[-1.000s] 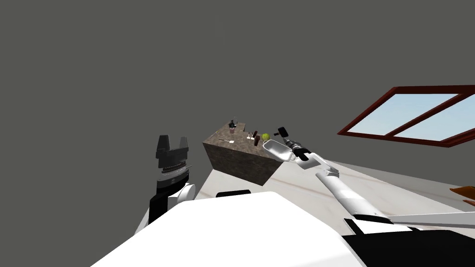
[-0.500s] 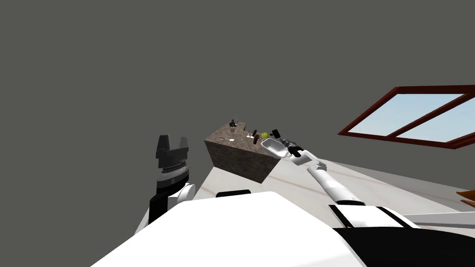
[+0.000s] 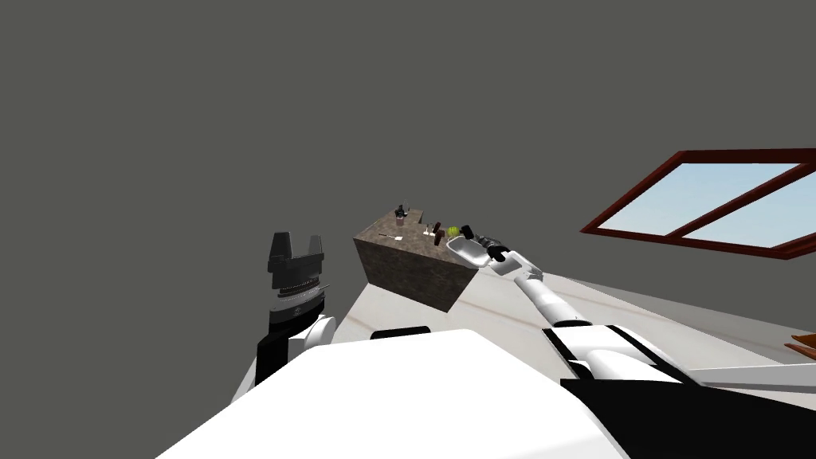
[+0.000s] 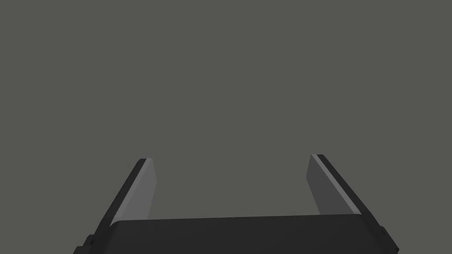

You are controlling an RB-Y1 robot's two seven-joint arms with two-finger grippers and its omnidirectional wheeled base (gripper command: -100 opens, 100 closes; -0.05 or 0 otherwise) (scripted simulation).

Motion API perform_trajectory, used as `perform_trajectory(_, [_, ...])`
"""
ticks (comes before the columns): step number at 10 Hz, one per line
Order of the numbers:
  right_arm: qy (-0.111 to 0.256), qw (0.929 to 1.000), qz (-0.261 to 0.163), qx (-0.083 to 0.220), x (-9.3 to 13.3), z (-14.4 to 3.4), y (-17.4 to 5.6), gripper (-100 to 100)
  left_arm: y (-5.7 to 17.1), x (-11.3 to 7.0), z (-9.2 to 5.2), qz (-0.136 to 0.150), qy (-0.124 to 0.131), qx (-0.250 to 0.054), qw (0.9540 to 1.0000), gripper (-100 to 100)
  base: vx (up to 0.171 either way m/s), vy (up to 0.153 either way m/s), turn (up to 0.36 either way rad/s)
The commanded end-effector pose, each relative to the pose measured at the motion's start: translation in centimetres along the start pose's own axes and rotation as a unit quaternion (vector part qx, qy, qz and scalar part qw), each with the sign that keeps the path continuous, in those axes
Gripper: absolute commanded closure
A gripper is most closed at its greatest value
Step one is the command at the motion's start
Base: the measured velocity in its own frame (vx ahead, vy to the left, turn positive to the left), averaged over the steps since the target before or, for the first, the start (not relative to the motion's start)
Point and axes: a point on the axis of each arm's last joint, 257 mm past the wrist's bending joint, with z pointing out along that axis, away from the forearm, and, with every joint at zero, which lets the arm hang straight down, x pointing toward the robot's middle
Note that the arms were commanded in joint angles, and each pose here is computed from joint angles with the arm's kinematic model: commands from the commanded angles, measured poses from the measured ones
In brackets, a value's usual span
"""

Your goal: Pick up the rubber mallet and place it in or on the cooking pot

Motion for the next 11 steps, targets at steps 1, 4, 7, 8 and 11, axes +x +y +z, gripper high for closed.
perform_trajectory(1, [-0.007,1.0000,0.005,-0.001,-1.0,0.9,0.8,-100,0.0,0.0,0.0,0.000,0.000,0.000,1.0000,0,-0.042,-0.009,-0.005])
perform_trajectory(4, [0.011,0.9998,-0.015,-0.001,0.4,2.2,3.0,-100,0.0,0.0,0.0,0.000,0.000,0.000,1.0000,0,-0.115,-0.030,0.073])
perform_trajectory(7, [0.000,1.0000,-0.007,0.003,-1.8,3.6,3.8,-100,0.0,0.0,0.0,0.000,0.000,0.000,1.0000,0,-0.032,-0.013,-0.007])
perform_trajectory(8, [-0.012,0.9999,-0.002,-0.004,-3.5,4.0,4.9,-100,0.0,0.0,0.0,0.000,0.000,0.000,1.0000,0,0.020,0.003,0.001])
perform_trajectory(11, [0.016,0.9992,-0.034,0.008,-1.3,5.2,5.9,-100,0.0,0.0,0.0,0.000,0.000,0.000,1.0000,0,-0.159,-0.029,0.071])
